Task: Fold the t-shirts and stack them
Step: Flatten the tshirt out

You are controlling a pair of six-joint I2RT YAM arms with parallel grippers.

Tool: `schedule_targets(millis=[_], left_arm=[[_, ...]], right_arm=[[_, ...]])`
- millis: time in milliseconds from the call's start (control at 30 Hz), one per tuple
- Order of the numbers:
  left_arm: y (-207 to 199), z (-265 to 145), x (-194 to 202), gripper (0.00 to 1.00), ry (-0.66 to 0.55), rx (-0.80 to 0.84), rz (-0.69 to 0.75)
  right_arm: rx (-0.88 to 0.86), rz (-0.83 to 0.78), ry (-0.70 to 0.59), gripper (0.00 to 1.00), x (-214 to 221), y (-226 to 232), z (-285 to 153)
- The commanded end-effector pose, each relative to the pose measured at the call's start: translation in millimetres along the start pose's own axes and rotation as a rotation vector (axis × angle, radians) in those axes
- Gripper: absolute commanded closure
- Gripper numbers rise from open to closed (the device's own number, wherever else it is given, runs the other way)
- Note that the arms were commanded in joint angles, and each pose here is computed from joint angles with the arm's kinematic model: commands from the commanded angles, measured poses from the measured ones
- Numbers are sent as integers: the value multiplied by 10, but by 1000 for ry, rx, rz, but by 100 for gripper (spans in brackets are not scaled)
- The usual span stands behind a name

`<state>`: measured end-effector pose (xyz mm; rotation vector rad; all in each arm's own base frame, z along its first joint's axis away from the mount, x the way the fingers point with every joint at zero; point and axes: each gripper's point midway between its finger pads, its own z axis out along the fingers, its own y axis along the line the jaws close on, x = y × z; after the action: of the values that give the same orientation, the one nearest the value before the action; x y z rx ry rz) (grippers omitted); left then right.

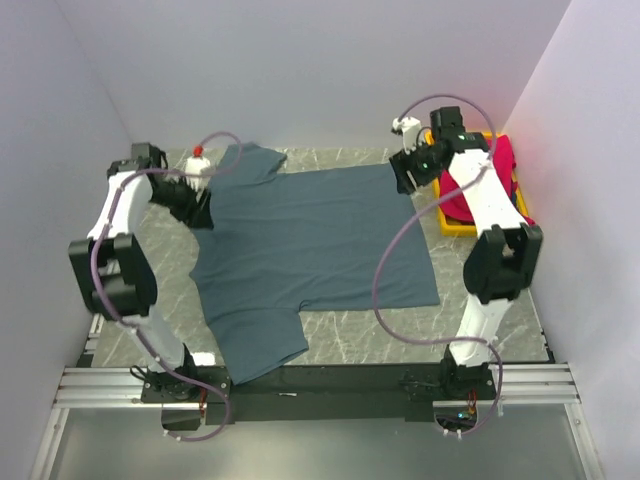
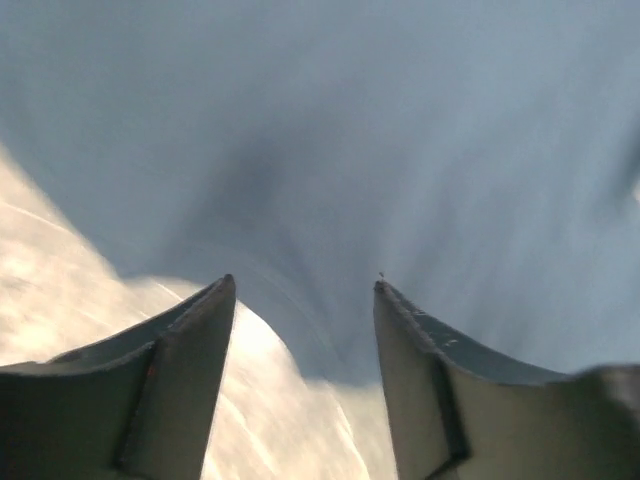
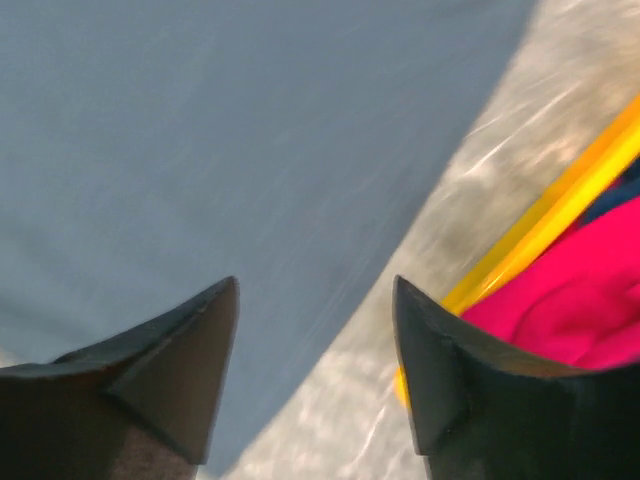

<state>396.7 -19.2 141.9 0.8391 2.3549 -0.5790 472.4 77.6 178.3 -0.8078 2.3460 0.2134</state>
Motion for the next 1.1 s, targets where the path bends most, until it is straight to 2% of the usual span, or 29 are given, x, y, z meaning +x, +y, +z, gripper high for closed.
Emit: schedule_targets(millis=[0,67,100,167,267,300,400,467,567,767,933,1067], left_arm=[[-684,-85,743,42,211,214,103],[-787,-71,872,45,234,201,157],[-911,-115,1011,47,250,188,177],[-1050,-154,1009,47,225,154,254],[-1370,-101,1268,46,268,214,332],[-1481,-122,1411,46,280,222,353],[-1739,-85,1665,45,354,236,529],[-1876,-79,1698,44,357,228,630],[-2003,-46,1772,40,391,238,700],[-2218,-143,1795,36,486,276,804],[-2536,-134,2011,34,595,336,923],[-2711,-88,2161,34,652,324,980]], right_arm=[[-274,-37,260,32,824,680,-203],[-321,-26,332,36,1155,874,-209],[-305,-43,323,38,1179,916,-285],[-327,-62,353,40,1378,1102,-284],[-316,-134,351,41,1499,1278,-347],[-318,-153,372,41,1656,1345,-374],[-316,-217,416,42,1911,1459,-335],[-297,-237,425,42,2018,1468,-312],[-264,-275,444,43,2148,1425,-285],[-228,-348,499,43,2414,1360,-338],[-210,-375,536,43,2568,1301,-378],[-207,-373,557,43,2653,1271,-392]])
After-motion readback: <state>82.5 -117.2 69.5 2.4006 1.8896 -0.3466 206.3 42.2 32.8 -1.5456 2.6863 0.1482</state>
